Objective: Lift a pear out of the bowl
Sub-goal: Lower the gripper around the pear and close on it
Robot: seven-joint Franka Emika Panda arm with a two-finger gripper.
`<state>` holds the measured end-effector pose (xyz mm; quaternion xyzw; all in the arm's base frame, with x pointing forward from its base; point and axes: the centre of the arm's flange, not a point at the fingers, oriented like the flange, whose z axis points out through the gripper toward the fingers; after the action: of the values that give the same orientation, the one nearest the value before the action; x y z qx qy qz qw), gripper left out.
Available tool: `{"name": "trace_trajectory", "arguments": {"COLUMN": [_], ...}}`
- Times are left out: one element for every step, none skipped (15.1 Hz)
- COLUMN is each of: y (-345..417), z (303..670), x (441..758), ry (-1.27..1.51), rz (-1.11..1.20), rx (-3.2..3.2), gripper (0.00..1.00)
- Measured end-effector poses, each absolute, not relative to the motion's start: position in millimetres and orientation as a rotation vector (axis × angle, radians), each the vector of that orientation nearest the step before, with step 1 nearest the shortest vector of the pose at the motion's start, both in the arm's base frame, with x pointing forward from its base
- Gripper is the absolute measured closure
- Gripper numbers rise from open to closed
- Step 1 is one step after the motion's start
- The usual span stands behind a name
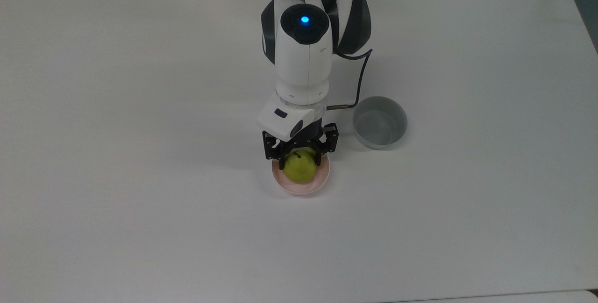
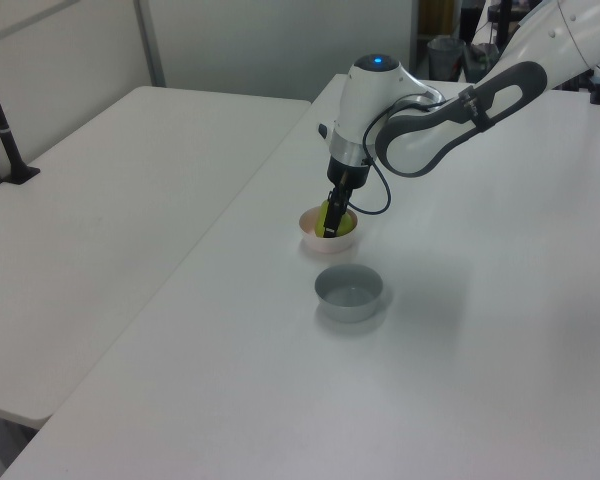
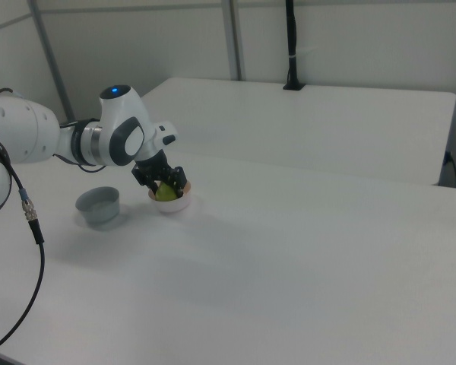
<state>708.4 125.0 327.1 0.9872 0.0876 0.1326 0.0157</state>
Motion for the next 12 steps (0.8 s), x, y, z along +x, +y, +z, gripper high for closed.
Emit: {"name": "trace_trajectory", "arguments": {"y": [127.1,129.4,131.2,132.2,133.1,134.3,135.5,136.5,137.2,137.8,138.0,137.6], "z": [328.1,327.4,327.7,327.7,327.7,327.7,327.7,327.7,327.8,328.1,329.6,332.8], "x": [708.6,708.1,708.0,707.8,707.6,707.4,707.1,707.0,706.9,706.9,707.5,708.5], "ry": [0.276,0.281,0.284,0.286,0.288,0.291,0.293,0.295,0.296,0.296,0.293,0.289], "rz": [0.416,0.415,0.416,0.416,0.416,0.416,0.416,0.416,0.417,0.418,0.423,0.431], "rx": [3.07,3.071,3.071,3.071,3.07,3.07,3.07,3.07,3.071,3.071,3.071,3.07], "gripper": [0.26,0.26,0.26,0.26,0.26,0.26,0.26,0.26,0.26,0.26,0.26,0.26]}}
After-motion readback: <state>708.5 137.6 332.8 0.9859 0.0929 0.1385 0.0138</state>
